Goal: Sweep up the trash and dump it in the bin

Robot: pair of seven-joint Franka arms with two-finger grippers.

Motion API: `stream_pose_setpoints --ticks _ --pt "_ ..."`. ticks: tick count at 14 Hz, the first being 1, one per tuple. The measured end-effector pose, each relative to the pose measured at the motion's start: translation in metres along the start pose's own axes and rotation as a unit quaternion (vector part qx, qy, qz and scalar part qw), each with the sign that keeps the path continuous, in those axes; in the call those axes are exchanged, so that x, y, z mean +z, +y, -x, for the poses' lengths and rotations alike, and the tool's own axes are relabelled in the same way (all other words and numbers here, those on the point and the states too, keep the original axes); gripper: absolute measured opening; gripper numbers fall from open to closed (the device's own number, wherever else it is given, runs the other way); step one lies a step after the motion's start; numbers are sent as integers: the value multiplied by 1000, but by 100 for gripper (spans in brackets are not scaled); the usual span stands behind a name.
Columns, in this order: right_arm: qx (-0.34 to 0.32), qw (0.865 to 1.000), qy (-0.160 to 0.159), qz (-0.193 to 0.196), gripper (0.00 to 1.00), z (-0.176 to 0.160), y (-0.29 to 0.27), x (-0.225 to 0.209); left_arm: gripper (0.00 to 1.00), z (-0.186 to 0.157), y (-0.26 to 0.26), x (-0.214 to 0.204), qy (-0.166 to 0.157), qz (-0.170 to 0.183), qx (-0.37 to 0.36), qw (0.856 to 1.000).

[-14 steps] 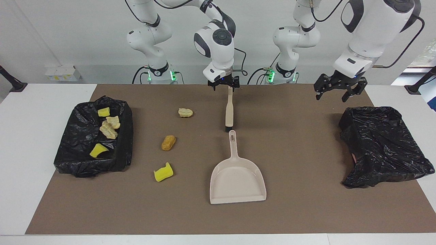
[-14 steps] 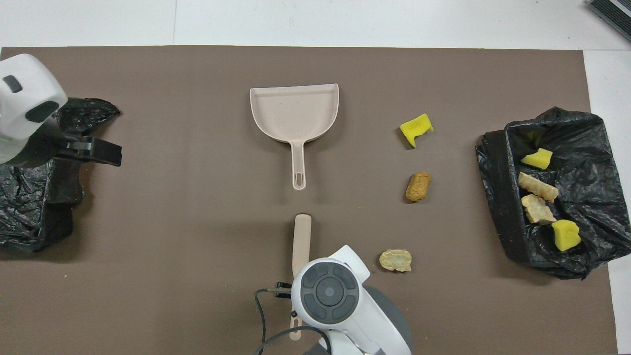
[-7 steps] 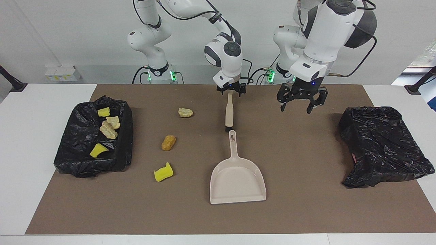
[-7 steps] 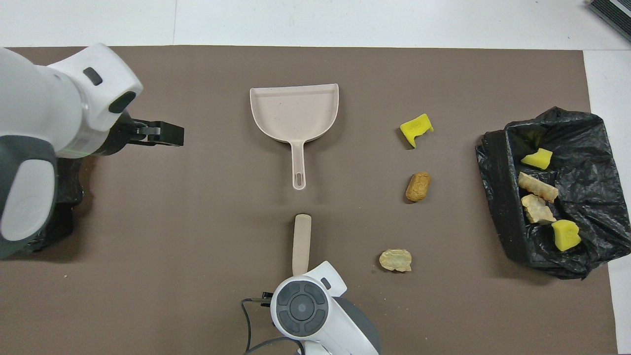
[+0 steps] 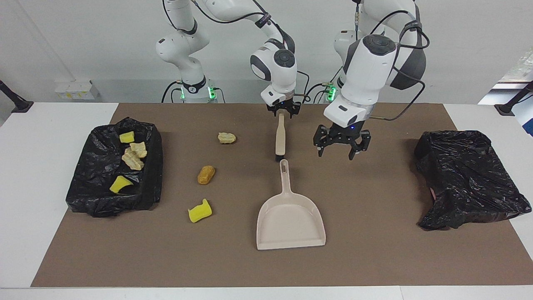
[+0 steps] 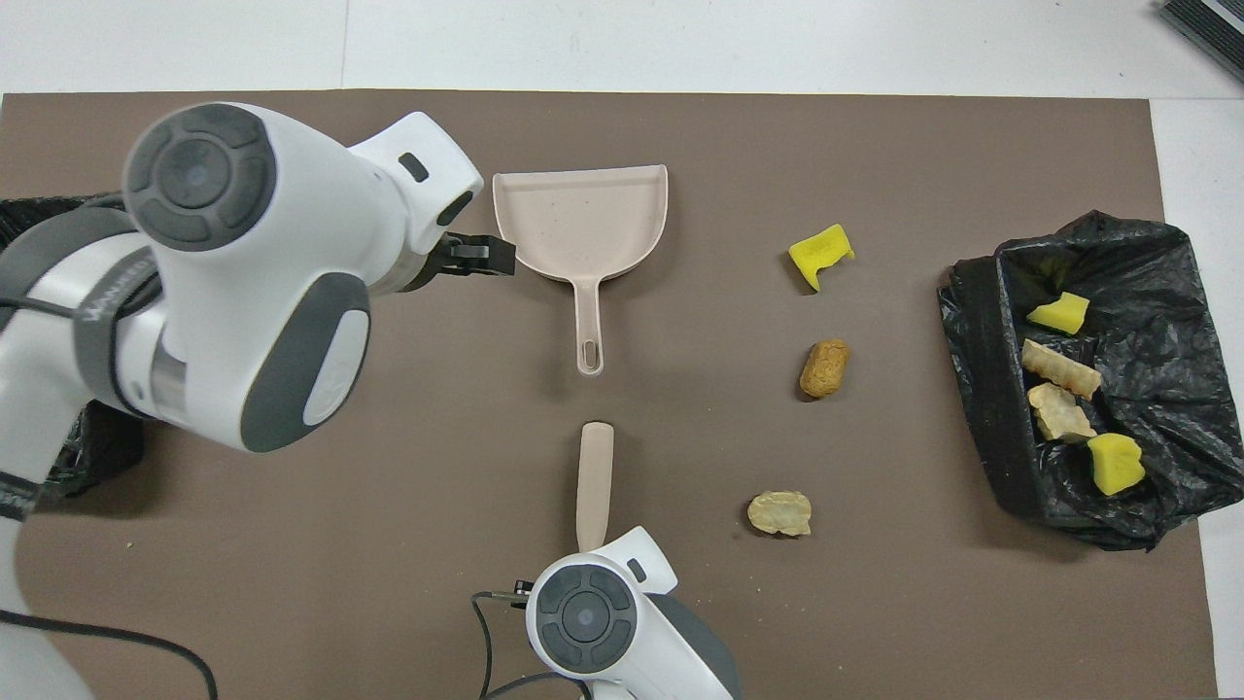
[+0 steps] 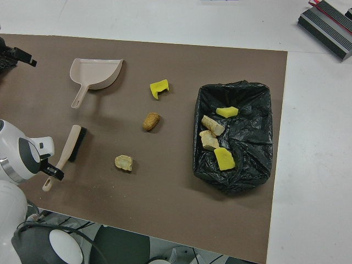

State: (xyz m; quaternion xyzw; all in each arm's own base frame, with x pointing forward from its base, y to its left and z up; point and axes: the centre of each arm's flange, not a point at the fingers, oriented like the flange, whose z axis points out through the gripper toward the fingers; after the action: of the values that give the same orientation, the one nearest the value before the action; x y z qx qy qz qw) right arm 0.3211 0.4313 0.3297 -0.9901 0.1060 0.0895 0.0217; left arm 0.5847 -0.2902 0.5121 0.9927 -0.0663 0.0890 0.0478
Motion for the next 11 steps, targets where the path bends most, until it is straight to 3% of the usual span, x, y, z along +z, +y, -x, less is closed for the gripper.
stream_pose_setpoints --ticks 3,7,11 --pt "-2 1000 5 -6 26 3 0 -12 100 1 30 40 0 6 -11 1000" --pt "17 999 -8 26 26 0 36 -52 100 7 57 77 -5 9 -16 1000" --pt "43 996 8 77 26 -5 103 -43 100 14 80 111 -9 12 -13 1000"
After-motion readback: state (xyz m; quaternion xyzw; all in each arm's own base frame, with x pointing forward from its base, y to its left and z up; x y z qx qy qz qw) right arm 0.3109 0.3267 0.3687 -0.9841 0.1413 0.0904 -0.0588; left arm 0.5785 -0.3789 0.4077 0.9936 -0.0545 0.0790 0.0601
